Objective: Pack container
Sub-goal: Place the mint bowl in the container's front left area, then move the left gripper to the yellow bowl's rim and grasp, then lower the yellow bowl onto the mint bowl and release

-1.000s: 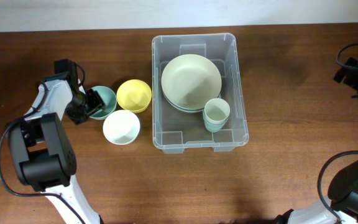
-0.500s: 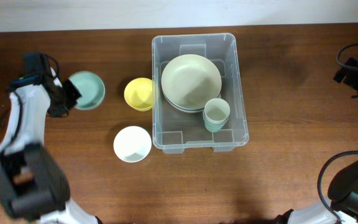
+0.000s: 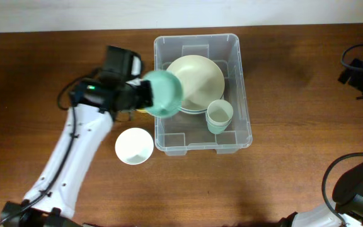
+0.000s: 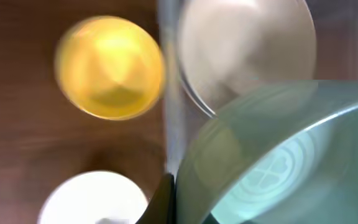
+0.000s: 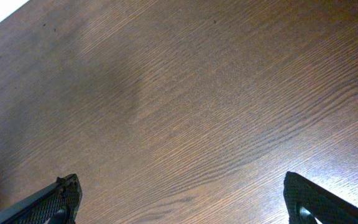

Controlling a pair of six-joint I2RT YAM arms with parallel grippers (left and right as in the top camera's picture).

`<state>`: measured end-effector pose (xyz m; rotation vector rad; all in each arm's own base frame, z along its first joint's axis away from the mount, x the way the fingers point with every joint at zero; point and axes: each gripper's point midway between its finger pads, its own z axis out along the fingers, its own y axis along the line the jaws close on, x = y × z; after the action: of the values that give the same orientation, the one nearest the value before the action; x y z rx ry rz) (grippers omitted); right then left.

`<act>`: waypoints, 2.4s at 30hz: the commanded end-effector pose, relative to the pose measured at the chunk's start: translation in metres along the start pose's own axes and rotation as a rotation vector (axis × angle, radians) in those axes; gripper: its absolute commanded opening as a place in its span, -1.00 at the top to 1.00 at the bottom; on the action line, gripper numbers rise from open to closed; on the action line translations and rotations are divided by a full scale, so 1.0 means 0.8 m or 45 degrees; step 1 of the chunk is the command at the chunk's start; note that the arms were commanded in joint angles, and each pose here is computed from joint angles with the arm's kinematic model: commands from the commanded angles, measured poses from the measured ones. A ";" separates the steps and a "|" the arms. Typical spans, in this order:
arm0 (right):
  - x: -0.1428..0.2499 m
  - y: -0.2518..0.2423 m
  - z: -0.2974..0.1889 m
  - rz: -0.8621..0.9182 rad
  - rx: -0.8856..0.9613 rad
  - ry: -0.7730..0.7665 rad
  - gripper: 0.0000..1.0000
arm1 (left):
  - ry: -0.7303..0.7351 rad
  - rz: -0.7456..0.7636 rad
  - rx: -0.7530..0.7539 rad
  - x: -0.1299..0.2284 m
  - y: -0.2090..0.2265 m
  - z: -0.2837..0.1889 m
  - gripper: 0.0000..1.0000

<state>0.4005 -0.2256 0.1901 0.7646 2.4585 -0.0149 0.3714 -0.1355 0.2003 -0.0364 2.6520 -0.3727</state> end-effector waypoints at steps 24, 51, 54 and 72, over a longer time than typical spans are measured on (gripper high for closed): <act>-0.012 0.000 -0.017 0.001 0.008 -0.052 -0.99 | 0.011 0.073 -0.163 -0.012 0.004 0.029 -0.67; -0.012 0.000 -0.017 0.001 0.008 -0.052 -0.98 | 0.266 -0.364 -0.245 -0.003 0.176 0.198 -0.38; -0.012 0.000 -0.017 0.001 0.008 -0.052 -0.98 | 0.257 -0.370 -0.245 -0.004 0.181 0.205 -0.18; -0.012 0.000 -0.017 0.001 0.008 -0.052 -0.98 | 0.162 -0.438 -0.212 -0.050 0.201 0.150 0.99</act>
<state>0.4005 -0.2256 0.1901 0.7652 2.4584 -0.0152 0.4504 -0.0321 0.0155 -0.5096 2.9067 -0.2365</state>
